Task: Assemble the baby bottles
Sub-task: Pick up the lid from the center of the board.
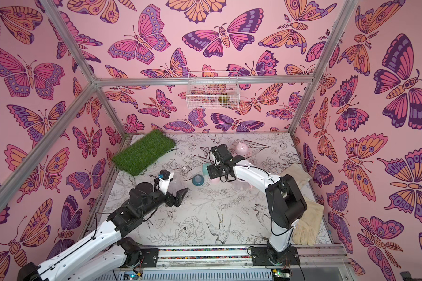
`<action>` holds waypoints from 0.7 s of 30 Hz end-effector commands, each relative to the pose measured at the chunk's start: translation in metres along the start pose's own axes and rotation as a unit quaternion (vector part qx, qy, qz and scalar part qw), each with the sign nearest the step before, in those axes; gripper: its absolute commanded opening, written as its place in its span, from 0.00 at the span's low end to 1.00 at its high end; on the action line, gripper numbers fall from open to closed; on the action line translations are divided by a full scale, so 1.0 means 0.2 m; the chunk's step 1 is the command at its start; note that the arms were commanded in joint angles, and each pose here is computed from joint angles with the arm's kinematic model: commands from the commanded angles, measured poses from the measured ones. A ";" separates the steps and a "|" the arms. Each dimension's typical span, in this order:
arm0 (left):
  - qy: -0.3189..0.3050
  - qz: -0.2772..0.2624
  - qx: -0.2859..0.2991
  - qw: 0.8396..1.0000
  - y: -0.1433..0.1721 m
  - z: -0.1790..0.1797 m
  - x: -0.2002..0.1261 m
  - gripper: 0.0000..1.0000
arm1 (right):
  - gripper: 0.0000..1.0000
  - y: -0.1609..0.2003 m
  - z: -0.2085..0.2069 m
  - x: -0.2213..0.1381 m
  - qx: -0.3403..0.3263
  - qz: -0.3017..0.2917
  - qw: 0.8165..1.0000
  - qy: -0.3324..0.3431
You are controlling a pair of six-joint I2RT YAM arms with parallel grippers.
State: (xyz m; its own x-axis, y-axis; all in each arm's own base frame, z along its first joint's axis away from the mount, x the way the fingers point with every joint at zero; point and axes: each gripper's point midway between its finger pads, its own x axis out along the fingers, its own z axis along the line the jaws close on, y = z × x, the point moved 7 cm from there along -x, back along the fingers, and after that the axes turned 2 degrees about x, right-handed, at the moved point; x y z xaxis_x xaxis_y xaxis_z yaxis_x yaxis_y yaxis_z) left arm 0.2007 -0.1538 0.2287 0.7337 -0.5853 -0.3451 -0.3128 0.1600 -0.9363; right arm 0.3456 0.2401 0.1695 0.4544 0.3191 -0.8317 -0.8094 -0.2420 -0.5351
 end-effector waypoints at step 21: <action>-0.006 0.009 0.017 1.000 0.00 0.01 0.02 1.00 | 0.79 0.06 0.00 0.28 -0.032 0.060 0.997 0.028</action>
State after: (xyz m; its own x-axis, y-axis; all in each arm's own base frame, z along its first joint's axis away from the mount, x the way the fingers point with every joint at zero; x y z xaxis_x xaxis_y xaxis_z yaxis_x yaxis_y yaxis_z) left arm 0.2026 -0.1550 0.2239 0.7285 -0.5799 -0.3648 -0.3185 0.1847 -0.9298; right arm 0.3568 0.2519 0.1212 0.3709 0.2415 -0.8967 -0.8445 -0.3139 -0.4339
